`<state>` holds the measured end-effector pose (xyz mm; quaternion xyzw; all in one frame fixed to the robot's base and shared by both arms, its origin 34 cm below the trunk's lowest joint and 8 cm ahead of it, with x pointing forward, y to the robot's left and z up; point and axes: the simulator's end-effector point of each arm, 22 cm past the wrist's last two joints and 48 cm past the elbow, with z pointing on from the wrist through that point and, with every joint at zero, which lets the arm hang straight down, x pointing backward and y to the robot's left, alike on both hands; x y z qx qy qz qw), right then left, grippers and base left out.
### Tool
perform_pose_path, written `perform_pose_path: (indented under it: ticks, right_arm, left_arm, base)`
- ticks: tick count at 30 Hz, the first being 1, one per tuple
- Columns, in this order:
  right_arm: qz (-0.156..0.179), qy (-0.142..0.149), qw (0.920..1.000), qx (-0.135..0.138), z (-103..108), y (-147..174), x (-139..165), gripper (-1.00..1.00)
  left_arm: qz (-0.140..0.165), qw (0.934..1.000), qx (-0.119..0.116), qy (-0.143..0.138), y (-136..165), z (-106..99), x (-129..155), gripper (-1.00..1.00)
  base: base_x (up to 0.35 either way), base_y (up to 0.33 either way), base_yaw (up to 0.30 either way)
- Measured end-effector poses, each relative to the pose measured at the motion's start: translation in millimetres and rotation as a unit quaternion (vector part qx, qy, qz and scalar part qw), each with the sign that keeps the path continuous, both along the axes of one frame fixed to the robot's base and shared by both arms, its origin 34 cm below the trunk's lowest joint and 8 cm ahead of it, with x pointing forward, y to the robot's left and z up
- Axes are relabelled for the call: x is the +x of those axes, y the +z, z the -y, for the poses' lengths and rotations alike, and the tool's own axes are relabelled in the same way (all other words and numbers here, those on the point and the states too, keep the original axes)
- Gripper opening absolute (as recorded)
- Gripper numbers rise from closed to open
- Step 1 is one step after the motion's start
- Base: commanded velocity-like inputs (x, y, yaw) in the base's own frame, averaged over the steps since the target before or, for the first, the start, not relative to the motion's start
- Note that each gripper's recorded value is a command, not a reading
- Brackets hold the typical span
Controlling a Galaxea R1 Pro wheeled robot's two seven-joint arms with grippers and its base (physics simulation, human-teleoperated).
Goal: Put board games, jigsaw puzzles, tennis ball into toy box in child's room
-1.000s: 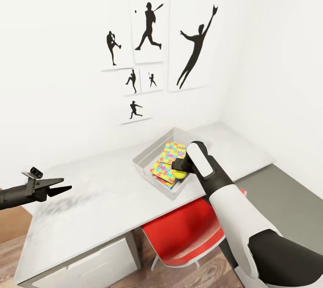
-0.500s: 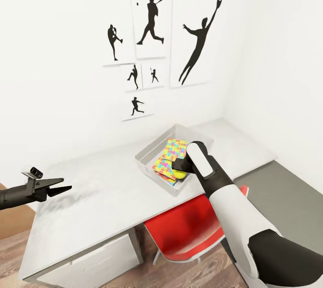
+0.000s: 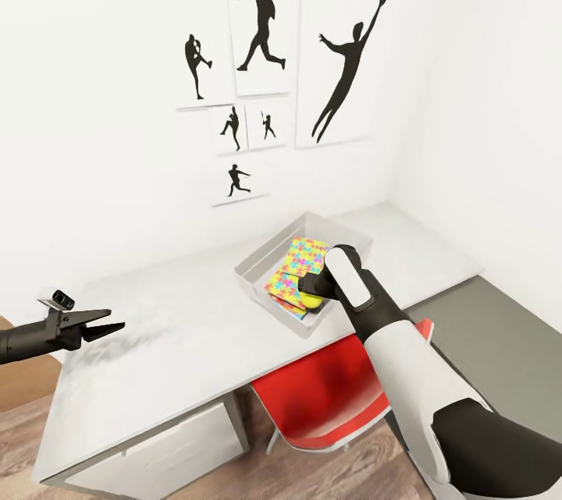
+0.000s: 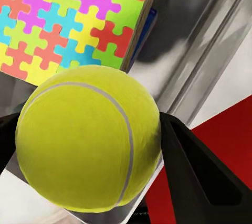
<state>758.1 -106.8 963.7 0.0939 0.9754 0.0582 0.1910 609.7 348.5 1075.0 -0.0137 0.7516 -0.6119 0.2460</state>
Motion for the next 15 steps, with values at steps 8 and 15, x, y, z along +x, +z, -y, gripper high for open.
perform_pose_path:
  ticks: [8,15]
  right_arm:
    - [0.000,0.000,1.0000,0.000,0.0,-0.5,-0.2,-1.00]
    - [0.000,-0.002,1.0000,0.000,0.1,-0.6,-0.1,1.00]
  left_arm:
    - [0.000,1.0000,0.000,0.000,-0.1,0.0,0.0,1.00]
    - [0.000,1.0000,0.000,0.000,-0.3,-0.1,0.0,1.00]
  base:
    - [0.000,0.056,0.000]
    - [0.000,0.002,0.000]
